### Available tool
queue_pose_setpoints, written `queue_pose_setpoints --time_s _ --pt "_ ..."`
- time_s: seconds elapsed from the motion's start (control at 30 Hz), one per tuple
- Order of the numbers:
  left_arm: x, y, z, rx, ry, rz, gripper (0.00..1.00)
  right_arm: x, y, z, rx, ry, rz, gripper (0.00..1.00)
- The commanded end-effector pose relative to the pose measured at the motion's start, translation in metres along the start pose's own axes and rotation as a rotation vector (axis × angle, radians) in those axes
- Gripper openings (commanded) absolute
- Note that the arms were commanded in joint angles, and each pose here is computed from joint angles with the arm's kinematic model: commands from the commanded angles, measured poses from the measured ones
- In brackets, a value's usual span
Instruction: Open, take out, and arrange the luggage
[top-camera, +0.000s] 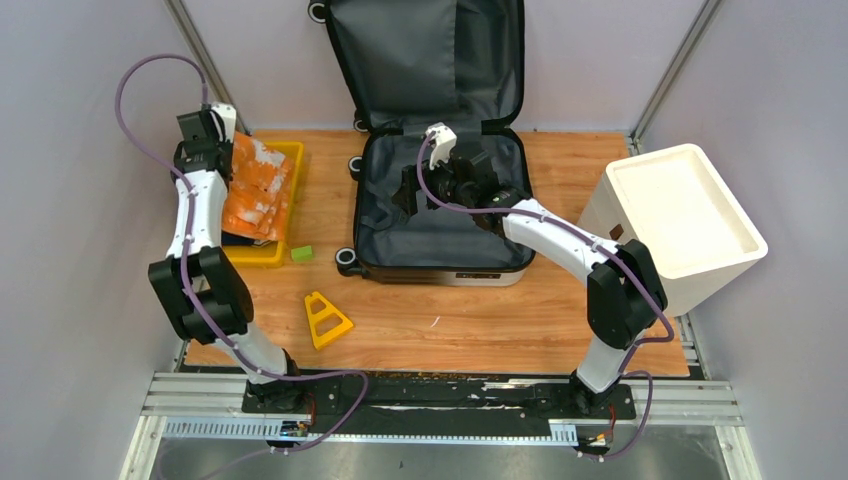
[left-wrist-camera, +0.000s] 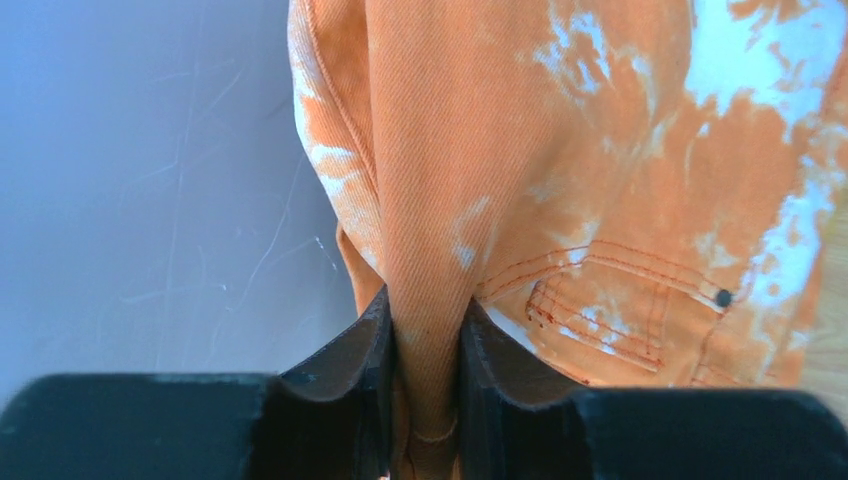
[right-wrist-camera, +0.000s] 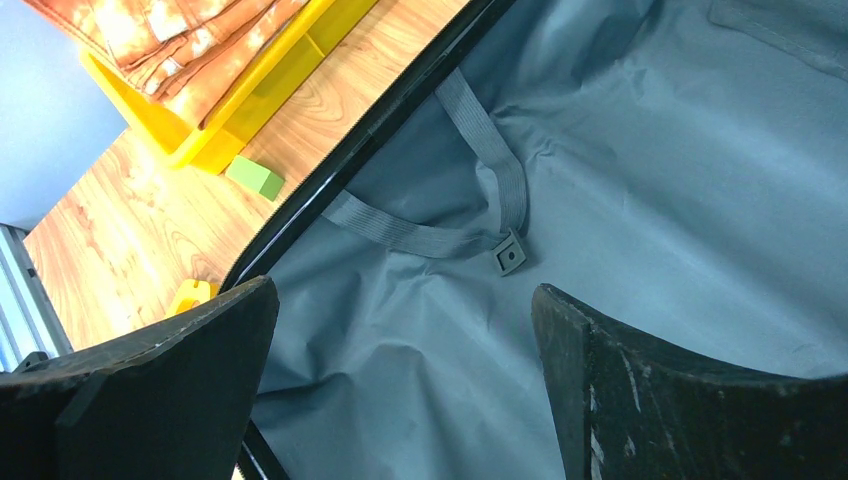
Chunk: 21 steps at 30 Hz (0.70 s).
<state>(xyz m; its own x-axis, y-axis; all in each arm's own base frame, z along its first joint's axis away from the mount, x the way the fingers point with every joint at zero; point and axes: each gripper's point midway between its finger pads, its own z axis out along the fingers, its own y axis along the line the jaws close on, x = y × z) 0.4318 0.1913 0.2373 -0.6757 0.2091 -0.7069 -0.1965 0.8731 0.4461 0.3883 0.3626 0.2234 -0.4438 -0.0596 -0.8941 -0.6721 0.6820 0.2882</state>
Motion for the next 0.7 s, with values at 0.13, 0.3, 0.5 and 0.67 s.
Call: queue_pose_setpoints --time_s 0.13,0.3,0.5,0.67 --pt "-0.009 0.028 0.021 -0.128 0.016 -0.020 0.86 -0.032 0.014 -0.010 -0.041 -0.072 -0.028 1.00" --pt "-0.022 0.013 0.009 -0.032 -0.017 -0.120 1.00 -0.030 0.015 -0.012 -0.048 -0.064 -0.021 1.00" --pt "-0.001 -0.052 -0.002 0.224 -0.002 -0.355 1.00 -0.018 0.041 -0.024 -0.253 0.031 0.108 1.00" --pt "0.015 -0.105 0.001 0.442 0.002 -0.434 1.00 -0.026 0.046 -0.030 -0.266 0.014 0.122 1.00"
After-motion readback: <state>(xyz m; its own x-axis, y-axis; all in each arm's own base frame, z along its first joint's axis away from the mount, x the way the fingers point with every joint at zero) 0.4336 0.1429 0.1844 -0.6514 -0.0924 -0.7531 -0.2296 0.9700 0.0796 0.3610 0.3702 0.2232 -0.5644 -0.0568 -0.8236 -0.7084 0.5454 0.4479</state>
